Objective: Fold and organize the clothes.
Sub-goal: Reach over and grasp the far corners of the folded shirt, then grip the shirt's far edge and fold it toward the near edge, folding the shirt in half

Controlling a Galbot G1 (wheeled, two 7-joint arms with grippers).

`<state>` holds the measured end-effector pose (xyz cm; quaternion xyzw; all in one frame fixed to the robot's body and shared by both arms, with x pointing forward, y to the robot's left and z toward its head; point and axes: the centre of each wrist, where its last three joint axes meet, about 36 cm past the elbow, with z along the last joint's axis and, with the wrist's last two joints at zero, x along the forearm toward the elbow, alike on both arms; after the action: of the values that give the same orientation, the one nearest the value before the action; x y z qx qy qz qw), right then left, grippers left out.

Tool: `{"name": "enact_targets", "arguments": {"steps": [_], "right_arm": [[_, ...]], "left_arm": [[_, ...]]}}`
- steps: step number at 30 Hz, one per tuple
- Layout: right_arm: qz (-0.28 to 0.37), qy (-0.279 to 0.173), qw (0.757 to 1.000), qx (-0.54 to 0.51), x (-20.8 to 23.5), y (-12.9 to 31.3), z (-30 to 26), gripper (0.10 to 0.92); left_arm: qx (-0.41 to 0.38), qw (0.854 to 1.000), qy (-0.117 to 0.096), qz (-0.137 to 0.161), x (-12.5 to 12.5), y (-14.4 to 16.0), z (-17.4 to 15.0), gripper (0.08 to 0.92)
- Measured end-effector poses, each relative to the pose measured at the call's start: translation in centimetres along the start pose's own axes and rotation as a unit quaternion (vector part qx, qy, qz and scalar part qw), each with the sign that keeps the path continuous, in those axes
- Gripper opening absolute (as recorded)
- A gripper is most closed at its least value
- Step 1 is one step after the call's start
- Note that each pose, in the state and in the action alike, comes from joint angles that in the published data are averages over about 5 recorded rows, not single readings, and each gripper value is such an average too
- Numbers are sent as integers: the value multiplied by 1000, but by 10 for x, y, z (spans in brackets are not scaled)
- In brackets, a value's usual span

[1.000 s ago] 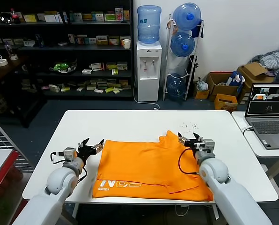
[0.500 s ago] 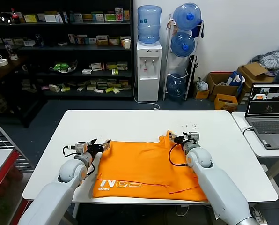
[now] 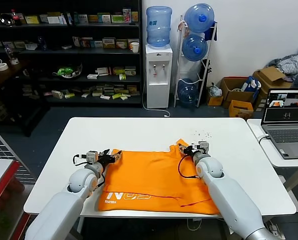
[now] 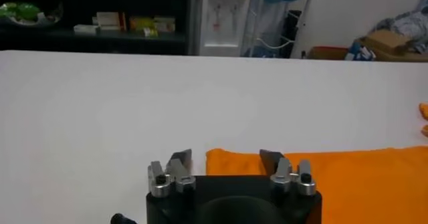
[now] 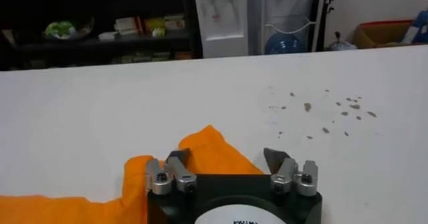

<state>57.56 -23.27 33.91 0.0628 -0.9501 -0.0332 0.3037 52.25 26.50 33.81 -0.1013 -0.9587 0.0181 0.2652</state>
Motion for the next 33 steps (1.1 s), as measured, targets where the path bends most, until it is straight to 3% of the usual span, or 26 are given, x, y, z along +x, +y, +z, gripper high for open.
{"name": "enact_targets", "arguments": {"steps": [9, 17, 20, 33], "right_arm": [[-6, 4, 1000, 1, 4, 2, 2, 351], [-11, -5, 1000, -2, 10, 1, 7, 138], [-12, -14, 1000, -2, 13, 0, 8, 124], [-21, -60, 998, -9, 52, -9, 17, 124]], "left_arm": [[-10, 1000, 10, -4, -5, 0, 4, 358], [-11, 1000, 2, -4, -7, -2, 5, 132], [-10, 1000, -5, -4, -4, -1, 4, 96], [-24, 998, -53, 0, 32, 0, -2, 95]]}}
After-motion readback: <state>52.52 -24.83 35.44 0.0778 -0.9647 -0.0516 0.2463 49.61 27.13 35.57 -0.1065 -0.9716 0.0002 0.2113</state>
